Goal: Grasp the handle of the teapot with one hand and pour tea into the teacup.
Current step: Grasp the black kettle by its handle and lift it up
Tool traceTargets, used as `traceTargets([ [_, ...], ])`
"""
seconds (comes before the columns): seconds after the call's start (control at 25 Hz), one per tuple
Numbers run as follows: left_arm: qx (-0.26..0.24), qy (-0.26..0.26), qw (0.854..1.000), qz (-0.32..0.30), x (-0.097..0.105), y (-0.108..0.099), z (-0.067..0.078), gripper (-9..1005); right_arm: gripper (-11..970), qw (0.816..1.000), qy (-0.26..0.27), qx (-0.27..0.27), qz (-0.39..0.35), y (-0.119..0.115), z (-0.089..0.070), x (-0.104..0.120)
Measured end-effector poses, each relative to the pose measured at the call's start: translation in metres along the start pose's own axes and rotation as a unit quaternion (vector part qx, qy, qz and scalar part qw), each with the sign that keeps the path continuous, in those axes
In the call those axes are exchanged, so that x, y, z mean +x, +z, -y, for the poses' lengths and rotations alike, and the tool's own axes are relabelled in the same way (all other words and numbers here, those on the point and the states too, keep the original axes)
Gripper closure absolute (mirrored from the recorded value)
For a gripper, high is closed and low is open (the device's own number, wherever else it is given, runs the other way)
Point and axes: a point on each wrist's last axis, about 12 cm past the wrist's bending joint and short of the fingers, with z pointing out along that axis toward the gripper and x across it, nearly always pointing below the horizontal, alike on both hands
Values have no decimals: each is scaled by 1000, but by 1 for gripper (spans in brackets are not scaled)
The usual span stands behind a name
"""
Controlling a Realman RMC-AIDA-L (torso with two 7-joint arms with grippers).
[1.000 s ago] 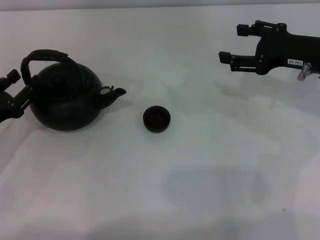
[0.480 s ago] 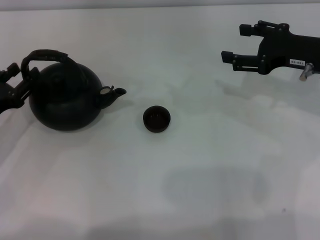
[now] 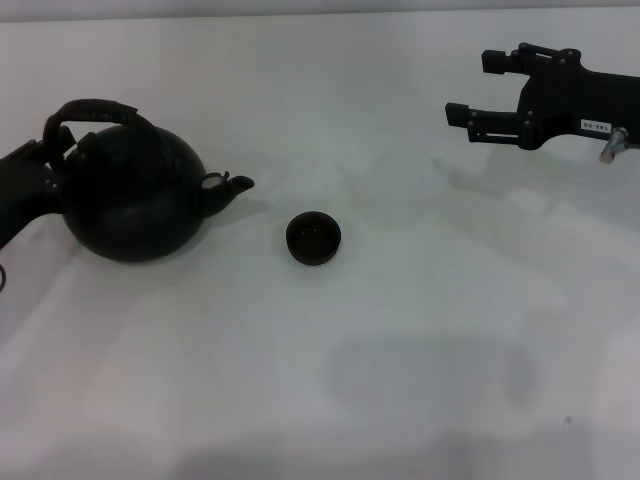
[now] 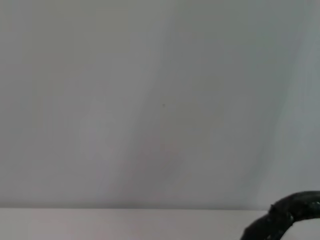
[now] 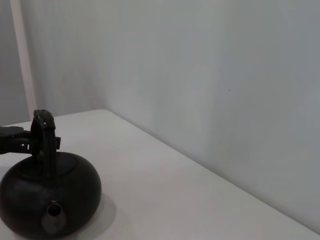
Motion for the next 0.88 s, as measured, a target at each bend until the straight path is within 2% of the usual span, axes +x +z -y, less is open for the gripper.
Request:
traceTargets([
  [0.2, -4, 0, 1000, 3, 4, 2, 6, 568, 109, 1000, 1, 4, -1, 0, 1, 1],
  [0.56, -20, 0, 1000, 5, 5, 3, 5, 683, 109, 1000, 2, 8, -3, 0, 2, 2],
  [0.68, -26, 3, 1000, 4, 3, 4, 3, 803, 109, 1000, 5, 10, -4, 1, 2, 4],
  [0.88, -26, 9, 1000, 5, -1, 8, 3, 864, 109, 1000, 5, 12, -5, 1, 3, 4],
])
